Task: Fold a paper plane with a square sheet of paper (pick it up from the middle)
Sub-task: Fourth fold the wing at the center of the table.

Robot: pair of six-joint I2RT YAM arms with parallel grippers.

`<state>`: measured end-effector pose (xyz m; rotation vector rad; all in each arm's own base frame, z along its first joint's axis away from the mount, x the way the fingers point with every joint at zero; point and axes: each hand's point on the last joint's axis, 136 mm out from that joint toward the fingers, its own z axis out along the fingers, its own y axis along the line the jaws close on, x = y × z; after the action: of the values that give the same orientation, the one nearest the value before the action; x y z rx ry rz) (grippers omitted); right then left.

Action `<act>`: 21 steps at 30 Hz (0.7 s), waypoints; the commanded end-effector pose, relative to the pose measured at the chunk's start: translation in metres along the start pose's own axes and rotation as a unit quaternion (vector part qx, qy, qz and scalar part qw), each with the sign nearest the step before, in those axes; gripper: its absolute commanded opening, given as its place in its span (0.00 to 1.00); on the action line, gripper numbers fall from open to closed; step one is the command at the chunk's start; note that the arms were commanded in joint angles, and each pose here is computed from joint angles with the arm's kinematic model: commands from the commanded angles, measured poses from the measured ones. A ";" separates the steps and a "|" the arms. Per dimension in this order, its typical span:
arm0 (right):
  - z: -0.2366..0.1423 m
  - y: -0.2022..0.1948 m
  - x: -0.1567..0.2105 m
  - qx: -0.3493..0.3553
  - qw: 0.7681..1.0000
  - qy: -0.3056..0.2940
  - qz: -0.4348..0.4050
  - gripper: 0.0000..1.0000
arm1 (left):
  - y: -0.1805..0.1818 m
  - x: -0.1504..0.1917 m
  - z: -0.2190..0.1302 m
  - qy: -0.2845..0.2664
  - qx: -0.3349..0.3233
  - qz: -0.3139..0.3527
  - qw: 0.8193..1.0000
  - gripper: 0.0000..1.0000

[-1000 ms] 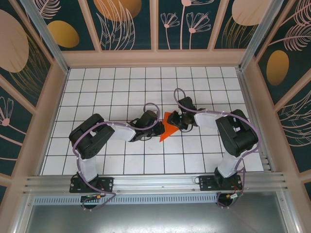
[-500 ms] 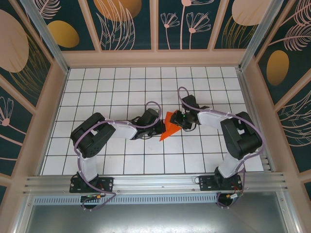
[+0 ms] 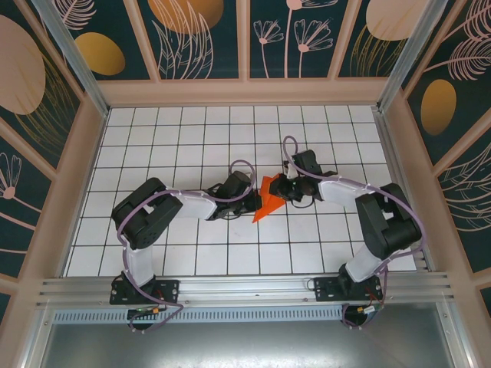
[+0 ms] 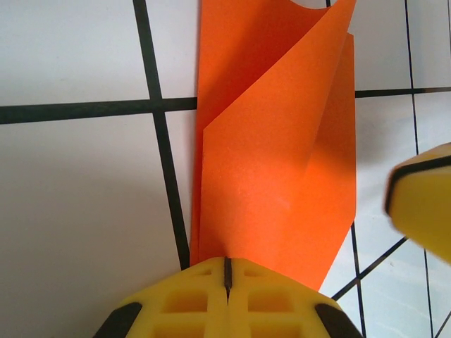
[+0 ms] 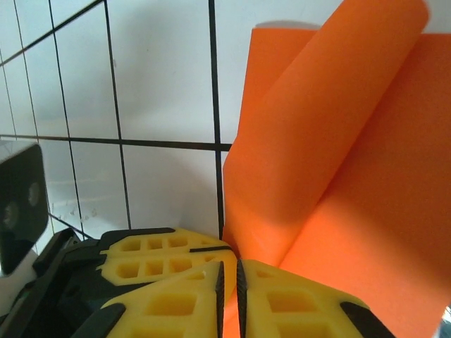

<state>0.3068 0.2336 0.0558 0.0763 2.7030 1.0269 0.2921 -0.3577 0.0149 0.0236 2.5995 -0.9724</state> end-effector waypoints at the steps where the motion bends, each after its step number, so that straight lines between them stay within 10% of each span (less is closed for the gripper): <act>1: 0.009 0.011 -0.006 -0.033 0.999 0.007 -0.023 0.15 | 0.050 0.037 0.008 0.064 -0.082 -0.008 0.995 0.00; 21: 0.031 -0.012 -0.008 0.011 1.000 0.020 0.005 0.14 | 0.049 0.037 0.008 0.069 -0.086 -0.002 0.994 0.00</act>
<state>0.3157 0.2444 0.0305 0.0706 2.7488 1.0610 0.2922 -0.3580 0.0149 0.0458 2.6155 -0.9506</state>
